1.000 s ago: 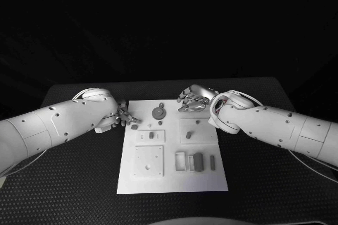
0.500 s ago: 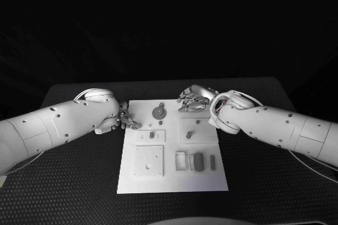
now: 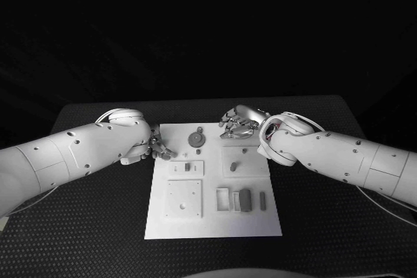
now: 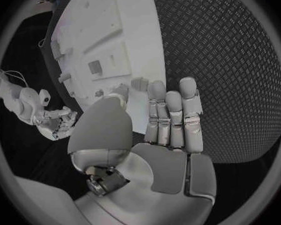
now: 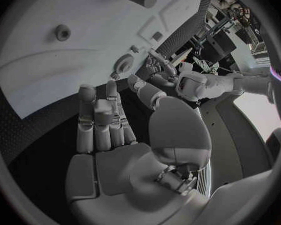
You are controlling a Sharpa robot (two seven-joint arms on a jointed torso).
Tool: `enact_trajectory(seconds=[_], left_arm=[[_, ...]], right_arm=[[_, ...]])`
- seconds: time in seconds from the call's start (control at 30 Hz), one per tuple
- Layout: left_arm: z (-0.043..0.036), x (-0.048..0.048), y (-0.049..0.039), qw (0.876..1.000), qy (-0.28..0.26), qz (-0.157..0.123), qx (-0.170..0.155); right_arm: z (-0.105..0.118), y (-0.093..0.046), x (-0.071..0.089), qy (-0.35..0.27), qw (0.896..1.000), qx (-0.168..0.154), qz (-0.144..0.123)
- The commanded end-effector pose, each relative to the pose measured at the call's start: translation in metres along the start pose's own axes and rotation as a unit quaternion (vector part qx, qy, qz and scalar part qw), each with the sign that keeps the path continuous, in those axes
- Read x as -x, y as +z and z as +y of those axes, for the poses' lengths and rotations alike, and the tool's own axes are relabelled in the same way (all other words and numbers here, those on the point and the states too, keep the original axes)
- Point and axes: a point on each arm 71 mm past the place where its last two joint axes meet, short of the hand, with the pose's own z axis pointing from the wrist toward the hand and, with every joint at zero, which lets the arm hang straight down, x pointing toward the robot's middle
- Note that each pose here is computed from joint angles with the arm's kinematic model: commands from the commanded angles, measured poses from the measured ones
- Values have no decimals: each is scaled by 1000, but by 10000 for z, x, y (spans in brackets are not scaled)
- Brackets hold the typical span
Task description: Assemble the parts on the task board
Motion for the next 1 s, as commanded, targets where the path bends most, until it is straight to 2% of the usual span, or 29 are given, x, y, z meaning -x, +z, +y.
enact_trajectory(seconds=[0.03,0.2,0.6,1.0], left_arm=[[-54,-64,16,1000,17,8,1],[-85,-70,15,999,37,7,3],[-37,-63,20,999,49,5,13],[-56,-65,12,998,58,2,5]], right_arm=[[10,1,-16,-1,1000,3,7],[11,1,-16,-1,1000,3,6],[7,-1,-13,-1,1000,3,6],[4,-1,-12,-1,1000,2,6]])
